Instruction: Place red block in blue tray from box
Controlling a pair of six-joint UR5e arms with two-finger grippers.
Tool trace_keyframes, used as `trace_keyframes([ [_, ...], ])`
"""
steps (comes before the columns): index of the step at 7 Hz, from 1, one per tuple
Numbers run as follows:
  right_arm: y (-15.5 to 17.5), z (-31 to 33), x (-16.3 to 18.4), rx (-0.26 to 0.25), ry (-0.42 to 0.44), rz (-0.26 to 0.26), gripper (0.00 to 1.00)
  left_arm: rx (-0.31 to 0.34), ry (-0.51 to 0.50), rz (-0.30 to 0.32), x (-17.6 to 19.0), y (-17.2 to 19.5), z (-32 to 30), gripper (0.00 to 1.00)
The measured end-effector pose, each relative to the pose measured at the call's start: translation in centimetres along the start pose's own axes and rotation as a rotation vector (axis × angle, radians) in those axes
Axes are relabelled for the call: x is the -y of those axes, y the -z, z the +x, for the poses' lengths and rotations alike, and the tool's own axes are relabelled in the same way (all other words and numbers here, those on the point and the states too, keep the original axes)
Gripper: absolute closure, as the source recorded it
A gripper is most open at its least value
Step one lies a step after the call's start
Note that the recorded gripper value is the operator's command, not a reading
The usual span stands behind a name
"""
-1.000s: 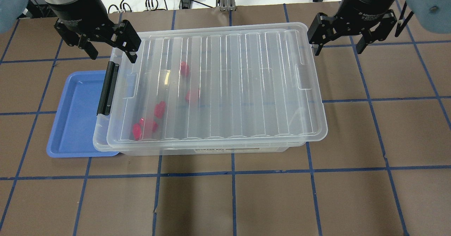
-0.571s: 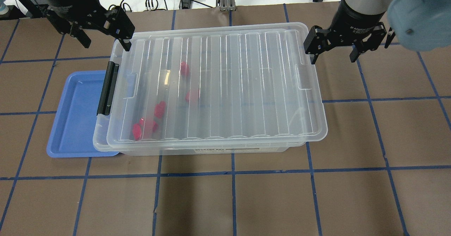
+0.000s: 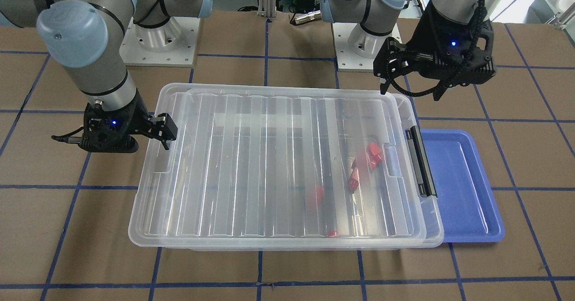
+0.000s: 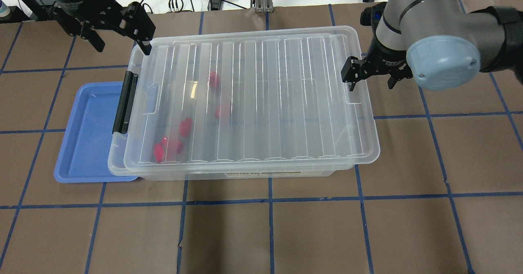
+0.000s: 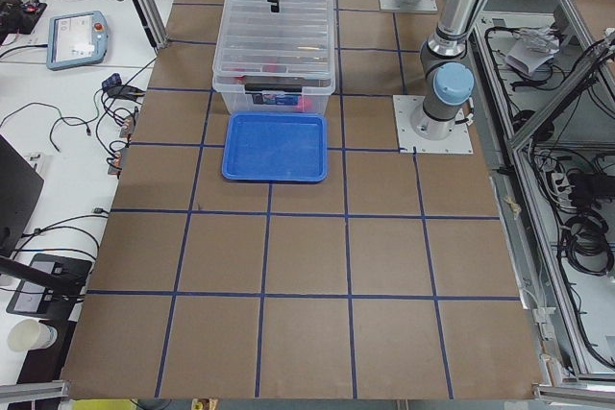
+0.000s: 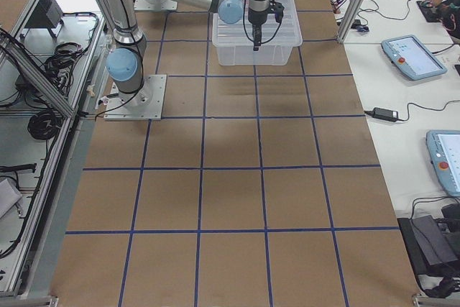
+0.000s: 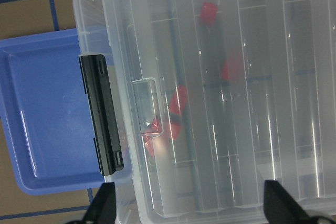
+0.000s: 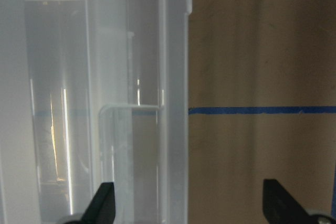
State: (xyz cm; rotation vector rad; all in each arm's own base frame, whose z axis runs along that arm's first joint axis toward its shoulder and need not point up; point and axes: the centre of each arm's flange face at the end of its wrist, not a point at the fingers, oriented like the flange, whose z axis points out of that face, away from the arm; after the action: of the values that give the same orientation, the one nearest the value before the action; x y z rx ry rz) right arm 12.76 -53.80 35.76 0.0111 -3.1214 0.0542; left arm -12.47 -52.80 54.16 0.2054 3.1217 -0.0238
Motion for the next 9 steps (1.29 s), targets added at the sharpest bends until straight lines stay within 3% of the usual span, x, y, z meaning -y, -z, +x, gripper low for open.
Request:
trace_keyframes([
  [2, -1.0, 0.2, 0.4, -0.019, 0.000, 0.004, 0.00, -0.001, 0.001, -0.002, 0.2, -0.2, 0.0, 0.00],
  [7, -0.9, 2.5, 0.6, -0.193, -0.007, 0.001, 0.00, -0.004, 0.004, -0.002, 0.3, -0.2, 0.3, 0.00],
  [9, -0.7, 4.7, 1.0, -0.210, -0.015, -0.007, 0.00, -0.009, 0.007, -0.002, 0.3, -0.3, 0.3, 0.00],
])
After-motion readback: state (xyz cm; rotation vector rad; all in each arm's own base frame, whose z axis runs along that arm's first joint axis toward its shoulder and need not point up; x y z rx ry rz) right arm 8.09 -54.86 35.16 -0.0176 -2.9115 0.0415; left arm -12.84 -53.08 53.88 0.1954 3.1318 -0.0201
